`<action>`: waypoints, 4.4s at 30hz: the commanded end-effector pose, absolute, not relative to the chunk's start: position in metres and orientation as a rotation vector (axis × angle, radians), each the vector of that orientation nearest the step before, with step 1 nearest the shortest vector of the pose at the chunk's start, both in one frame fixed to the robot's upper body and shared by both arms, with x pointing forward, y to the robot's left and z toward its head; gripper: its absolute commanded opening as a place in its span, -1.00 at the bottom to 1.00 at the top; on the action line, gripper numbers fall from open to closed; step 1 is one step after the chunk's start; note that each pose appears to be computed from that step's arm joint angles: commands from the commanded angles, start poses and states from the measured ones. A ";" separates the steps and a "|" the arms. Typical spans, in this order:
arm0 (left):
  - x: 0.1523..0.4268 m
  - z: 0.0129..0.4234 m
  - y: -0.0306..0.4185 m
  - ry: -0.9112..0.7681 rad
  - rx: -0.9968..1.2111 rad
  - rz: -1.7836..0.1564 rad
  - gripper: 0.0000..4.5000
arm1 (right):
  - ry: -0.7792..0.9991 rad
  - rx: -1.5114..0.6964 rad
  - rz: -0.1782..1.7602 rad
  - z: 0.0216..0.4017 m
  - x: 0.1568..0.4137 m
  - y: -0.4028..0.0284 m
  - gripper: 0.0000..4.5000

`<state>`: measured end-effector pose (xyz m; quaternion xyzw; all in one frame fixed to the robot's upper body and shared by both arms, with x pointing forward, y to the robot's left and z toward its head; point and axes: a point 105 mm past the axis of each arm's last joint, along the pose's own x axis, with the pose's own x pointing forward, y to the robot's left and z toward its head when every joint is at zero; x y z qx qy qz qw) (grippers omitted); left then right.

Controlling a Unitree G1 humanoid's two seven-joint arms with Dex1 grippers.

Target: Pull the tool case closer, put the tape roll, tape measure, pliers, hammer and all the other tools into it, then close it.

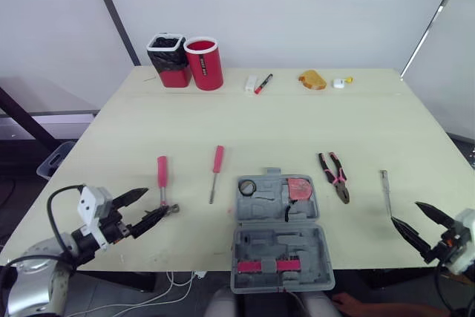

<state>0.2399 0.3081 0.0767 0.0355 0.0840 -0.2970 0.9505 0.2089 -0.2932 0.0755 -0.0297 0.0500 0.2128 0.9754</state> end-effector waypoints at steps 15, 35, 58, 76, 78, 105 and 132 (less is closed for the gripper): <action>0.205 0.071 0.355 0.182 0.056 -0.393 1.00 | 0.131 -0.112 0.312 0.071 0.167 -0.338 0.94; 0.209 0.076 0.329 0.186 0.039 -0.508 1.00 | 0.071 -0.130 0.483 0.091 0.189 -0.305 0.94; 0.245 0.131 0.205 0.068 0.234 -1.149 1.00 | 0.108 -0.099 0.451 0.099 0.276 -0.215 0.94; 0.253 0.171 0.153 -0.007 0.327 -1.517 1.00 | 0.256 0.016 0.245 0.045 0.313 -0.186 0.94; 0.254 0.175 0.148 -0.020 0.325 -1.535 1.00 | 0.276 0.032 0.239 0.038 0.316 -0.185 0.94; 0.256 0.183 0.147 -0.024 0.325 -1.544 1.00 | 0.163 -0.102 0.312 0.064 0.318 -0.205 -0.58; 0.258 0.164 0.200 0.102 0.435 -1.466 1.00 | 0.293 -0.517 1.225 0.130 0.281 -0.097 -0.58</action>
